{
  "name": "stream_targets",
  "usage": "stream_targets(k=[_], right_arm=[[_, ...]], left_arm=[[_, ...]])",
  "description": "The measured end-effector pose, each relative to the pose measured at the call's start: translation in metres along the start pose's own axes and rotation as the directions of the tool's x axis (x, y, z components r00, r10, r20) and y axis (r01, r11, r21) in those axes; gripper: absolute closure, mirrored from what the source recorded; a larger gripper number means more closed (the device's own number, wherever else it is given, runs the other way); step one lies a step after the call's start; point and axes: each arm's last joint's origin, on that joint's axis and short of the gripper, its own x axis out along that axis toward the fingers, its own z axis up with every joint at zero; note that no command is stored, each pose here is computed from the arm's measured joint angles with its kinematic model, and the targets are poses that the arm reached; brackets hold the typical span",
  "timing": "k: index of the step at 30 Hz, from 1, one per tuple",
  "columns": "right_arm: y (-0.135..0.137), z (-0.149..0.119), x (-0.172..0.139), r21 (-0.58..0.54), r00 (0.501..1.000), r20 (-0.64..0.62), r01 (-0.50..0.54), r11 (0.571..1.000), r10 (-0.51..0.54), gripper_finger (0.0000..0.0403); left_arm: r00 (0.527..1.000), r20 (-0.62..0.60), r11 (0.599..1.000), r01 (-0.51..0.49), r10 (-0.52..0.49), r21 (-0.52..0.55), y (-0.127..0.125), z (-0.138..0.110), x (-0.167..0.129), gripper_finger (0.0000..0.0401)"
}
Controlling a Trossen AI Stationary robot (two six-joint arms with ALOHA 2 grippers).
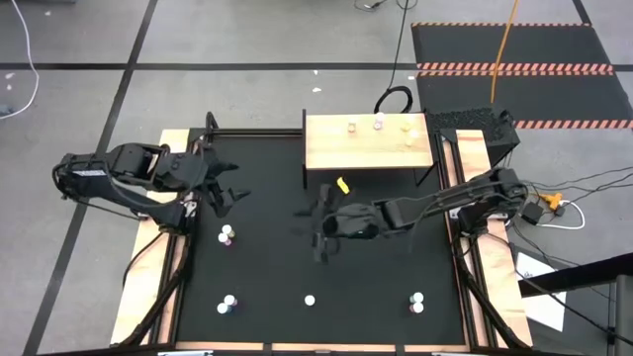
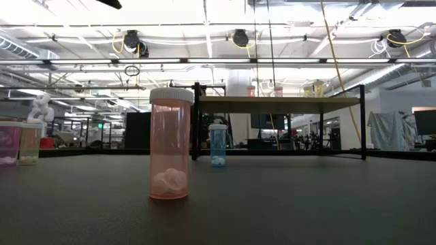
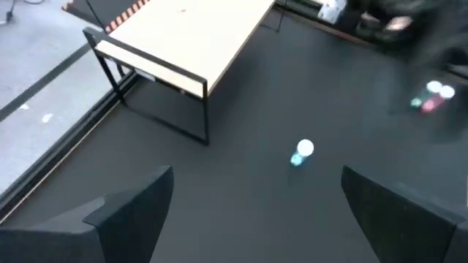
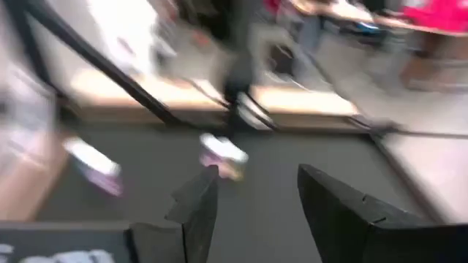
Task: Pick and place medicine bottles onto shelf by color
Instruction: Put the top middle blue pill bottle on the shelf
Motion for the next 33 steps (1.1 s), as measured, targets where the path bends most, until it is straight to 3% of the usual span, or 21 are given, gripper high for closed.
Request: stream_targets(k=[3,8,12,15,18,26,33], right_arm=[[-0.018,-0.017,0.009,-0.058,0.988,-0.138,0.056,0.997,-0.064,0.0201],[-0.034,-0.046,0.027,0.053,0.941,-0.337,-0.013,0.999,0.030,0.0163],[-0.035,-0.067,0.037,0.037,0.914,-0.404,-0.018,0.999,0.031,0.0132],[-0.037,-0.085,0.039,0.120,0.882,-0.459,-0.058,0.991,0.107,0.0124],[-0.037,-0.097,0.041,0.226,0.878,-0.442,-0.091,0.970,0.185,0.0129],[-0.038,-0.128,0.037,0.199,0.863,-0.471,-0.102,0.975,0.186,0.0143],[-0.036,-0.137,0.042,0.198,0.862,-0.464,-0.127,0.972,0.207,0.0146]], left_arm=[[1.000,0.010,1.000,0.013,-0.013,-0.012,-0.002,0.000,0.000,0.0009],[1.000,0.006,1.000,0.014,-0.013,-0.027,-0.004,0.001,0.002,0.0009],[1.000,0.000,0.999,0.011,-0.011,-0.033,-0.006,0.001,0.004,0.0009],[1.000,-0.008,0.998,0.007,-0.008,-0.056,-0.007,0.001,0.007,0.0009],[1.000,-0.024,0.997,0.006,-0.008,-0.081,-0.009,0.001,0.010,0.0009],[0.999,-0.051,0.996,-0.012,0.007,-0.083,-0.014,0.002,0.021,0.0009],[0.998,-0.064,0.998,-0.027,0.023,-0.062,-0.018,0.003,0.028,0.0009]])
